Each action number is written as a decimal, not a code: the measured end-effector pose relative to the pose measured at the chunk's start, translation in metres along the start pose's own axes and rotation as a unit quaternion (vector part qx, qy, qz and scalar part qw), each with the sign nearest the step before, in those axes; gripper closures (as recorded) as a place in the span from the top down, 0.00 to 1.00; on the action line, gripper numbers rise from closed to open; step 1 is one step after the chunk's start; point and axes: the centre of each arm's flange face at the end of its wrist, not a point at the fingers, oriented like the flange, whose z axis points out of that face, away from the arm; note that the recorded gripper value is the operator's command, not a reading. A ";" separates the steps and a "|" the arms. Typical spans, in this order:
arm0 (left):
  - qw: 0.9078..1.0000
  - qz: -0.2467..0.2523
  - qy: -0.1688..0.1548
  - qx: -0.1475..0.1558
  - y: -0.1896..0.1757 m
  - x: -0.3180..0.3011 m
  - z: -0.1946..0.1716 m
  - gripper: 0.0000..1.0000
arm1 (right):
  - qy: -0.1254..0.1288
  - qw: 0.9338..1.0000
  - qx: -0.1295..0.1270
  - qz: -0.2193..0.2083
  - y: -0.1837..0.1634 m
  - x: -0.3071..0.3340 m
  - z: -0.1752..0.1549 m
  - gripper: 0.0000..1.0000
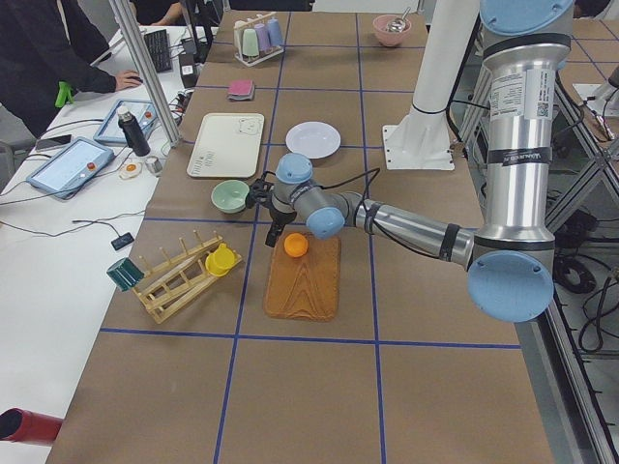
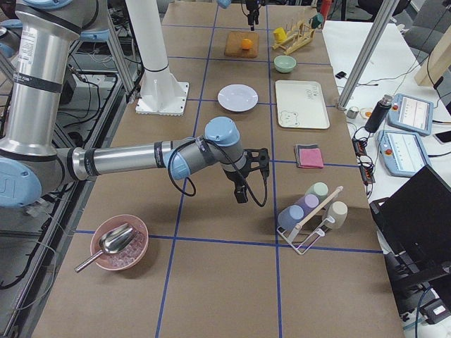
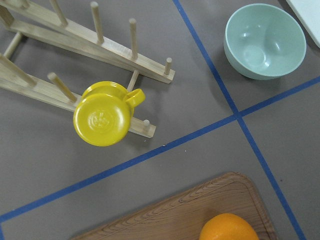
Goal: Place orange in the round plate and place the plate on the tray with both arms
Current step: 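Lower the left gripper onto the orange on the wooden board and grasp it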
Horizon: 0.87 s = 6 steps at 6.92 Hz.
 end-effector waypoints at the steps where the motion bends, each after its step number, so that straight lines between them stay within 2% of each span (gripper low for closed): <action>1: 1.000 -0.007 -0.001 -0.007 0.007 0.012 0.012 0.99 | 0.005 1.000 -0.003 -0.002 0.001 -0.007 0.005 1.00; 4: 1.000 -0.002 -0.010 -0.022 0.022 0.028 0.041 0.99 | 0.007 1.000 -0.004 -0.005 0.002 -0.011 0.007 1.00; 6: 1.000 0.004 -0.005 -0.021 0.033 0.013 0.068 0.99 | 0.008 1.000 -0.005 -0.006 0.002 -0.011 0.008 1.00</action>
